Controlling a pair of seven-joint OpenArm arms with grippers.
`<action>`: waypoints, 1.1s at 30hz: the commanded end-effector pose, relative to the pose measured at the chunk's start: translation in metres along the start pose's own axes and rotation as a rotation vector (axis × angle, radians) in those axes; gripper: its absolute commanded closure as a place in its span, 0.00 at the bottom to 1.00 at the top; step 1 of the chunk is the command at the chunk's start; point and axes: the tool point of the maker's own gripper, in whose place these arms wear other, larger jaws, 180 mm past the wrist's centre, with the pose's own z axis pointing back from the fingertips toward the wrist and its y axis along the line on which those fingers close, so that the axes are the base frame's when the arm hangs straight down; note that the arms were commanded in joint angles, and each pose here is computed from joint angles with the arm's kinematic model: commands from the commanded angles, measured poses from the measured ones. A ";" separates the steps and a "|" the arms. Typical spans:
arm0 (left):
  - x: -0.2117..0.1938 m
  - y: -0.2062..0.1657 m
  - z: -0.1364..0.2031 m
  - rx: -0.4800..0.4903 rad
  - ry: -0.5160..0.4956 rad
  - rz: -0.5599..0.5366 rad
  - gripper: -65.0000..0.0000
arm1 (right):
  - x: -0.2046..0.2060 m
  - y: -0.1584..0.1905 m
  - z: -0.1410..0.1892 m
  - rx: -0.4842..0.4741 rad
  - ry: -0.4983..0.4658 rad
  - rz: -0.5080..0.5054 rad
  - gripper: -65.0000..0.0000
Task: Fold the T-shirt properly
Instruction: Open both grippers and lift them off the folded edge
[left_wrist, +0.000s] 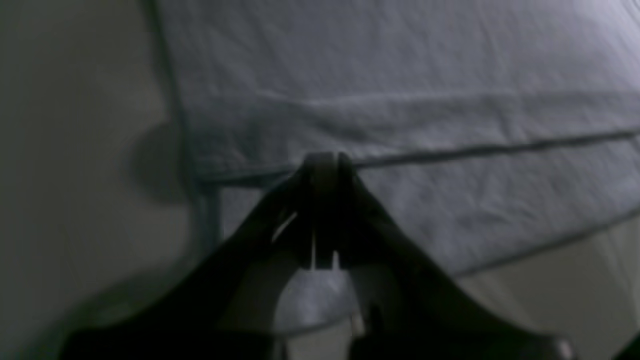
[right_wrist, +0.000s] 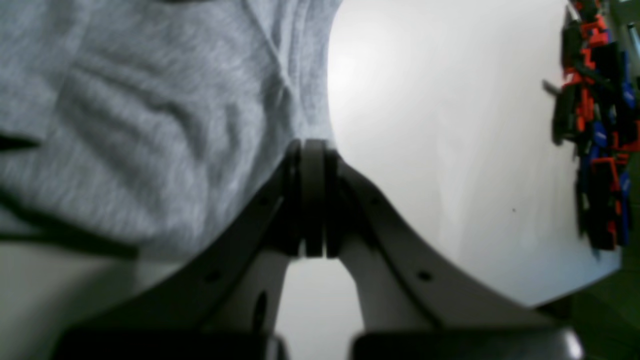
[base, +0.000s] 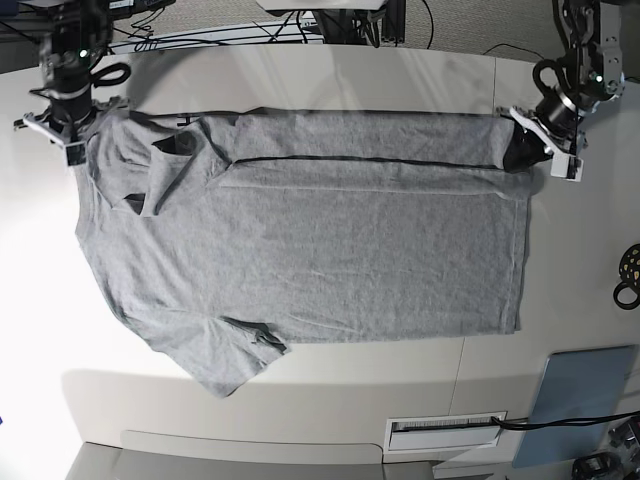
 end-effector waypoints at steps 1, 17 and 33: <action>0.014 0.004 0.000 0.002 -0.033 -0.008 1.00 | 0.007 -0.009 -0.003 -0.019 -0.023 0.002 1.00; -0.056 -0.013 -0.024 0.051 0.117 0.045 1.00 | -0.047 0.009 -0.030 0.103 0.179 0.003 1.00; -0.156 -0.009 0.046 0.150 0.335 0.020 1.00 | -0.112 0.021 0.006 0.150 0.317 0.105 1.00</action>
